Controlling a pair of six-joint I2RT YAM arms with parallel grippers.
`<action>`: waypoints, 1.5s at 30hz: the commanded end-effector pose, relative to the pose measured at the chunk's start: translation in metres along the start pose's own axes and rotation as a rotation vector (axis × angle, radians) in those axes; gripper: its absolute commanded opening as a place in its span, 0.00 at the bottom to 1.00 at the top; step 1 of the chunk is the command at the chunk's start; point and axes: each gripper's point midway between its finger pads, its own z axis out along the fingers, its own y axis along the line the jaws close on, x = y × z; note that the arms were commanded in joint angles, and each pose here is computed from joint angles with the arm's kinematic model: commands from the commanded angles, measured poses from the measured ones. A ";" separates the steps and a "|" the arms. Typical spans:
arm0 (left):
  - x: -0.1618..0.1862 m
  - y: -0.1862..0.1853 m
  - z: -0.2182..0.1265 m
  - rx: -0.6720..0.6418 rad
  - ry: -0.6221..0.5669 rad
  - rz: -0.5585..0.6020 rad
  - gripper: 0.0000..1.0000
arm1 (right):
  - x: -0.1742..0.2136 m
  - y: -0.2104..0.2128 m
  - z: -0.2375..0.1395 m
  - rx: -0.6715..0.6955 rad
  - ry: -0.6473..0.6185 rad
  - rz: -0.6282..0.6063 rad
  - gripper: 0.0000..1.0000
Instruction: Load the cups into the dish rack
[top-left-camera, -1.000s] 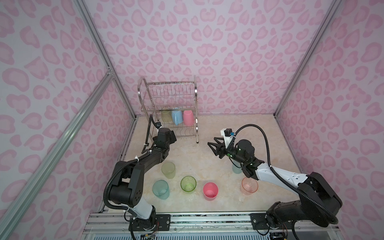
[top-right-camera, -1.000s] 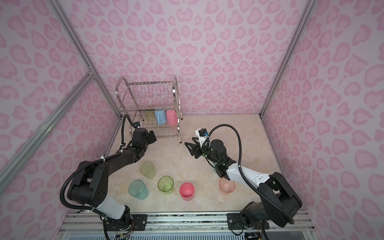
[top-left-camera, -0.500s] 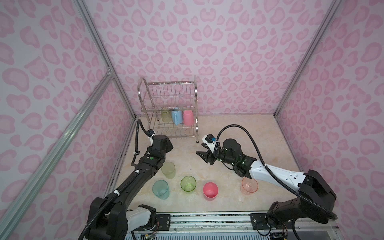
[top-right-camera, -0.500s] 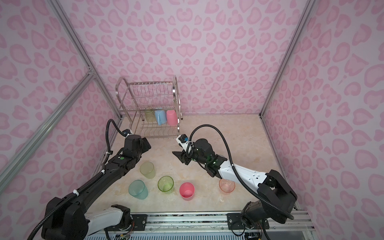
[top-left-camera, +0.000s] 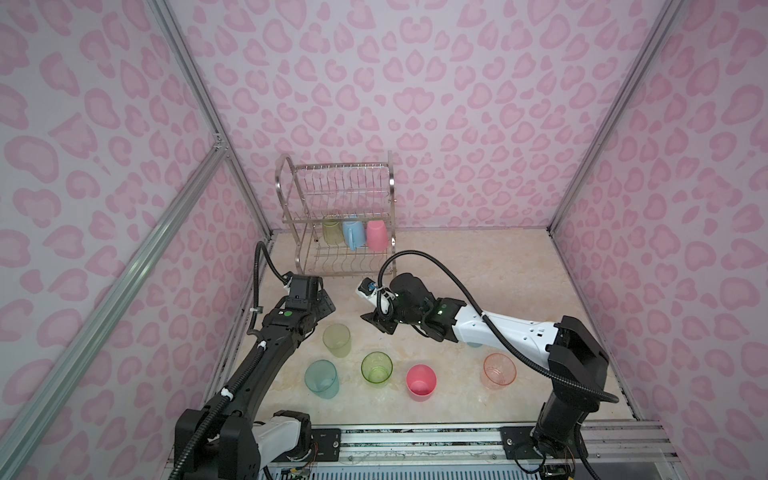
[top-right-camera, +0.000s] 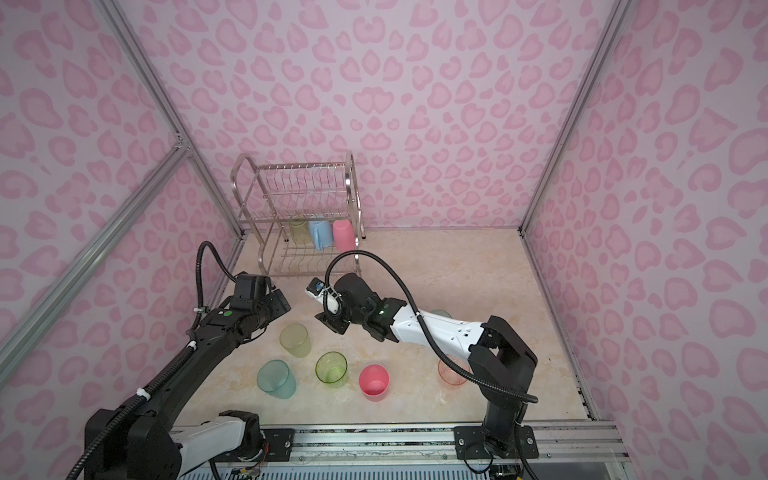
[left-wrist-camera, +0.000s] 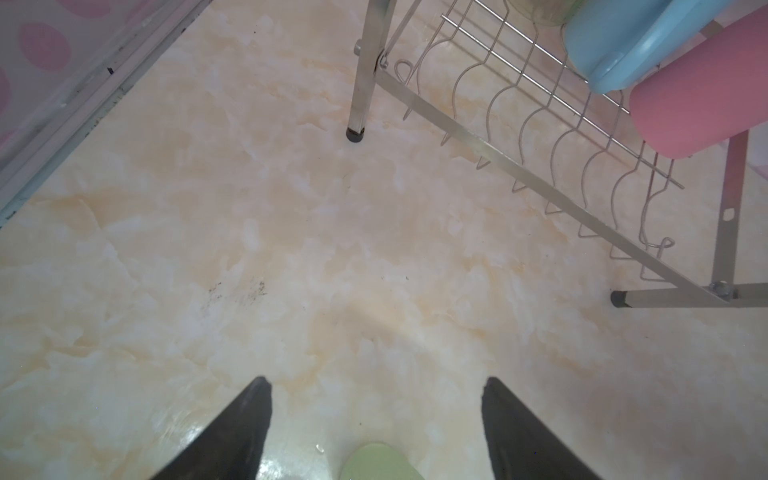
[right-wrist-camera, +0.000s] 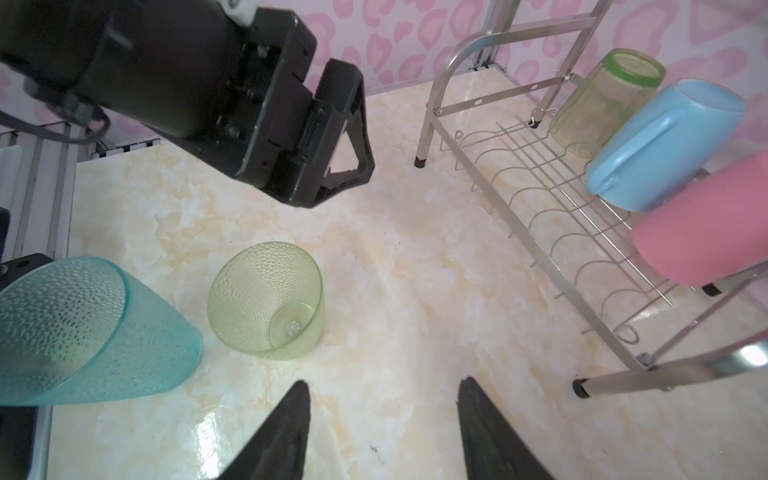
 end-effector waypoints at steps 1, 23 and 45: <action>0.018 -0.001 0.006 0.062 0.098 -0.051 0.82 | 0.026 0.006 0.012 0.021 0.151 -0.033 0.56; 0.028 0.042 0.029 0.098 0.163 -0.300 0.85 | 0.043 0.055 0.077 -0.030 0.442 -0.109 0.41; 0.024 0.031 0.027 0.151 0.170 -0.331 0.85 | 0.013 0.038 0.076 -0.007 0.344 -0.063 0.00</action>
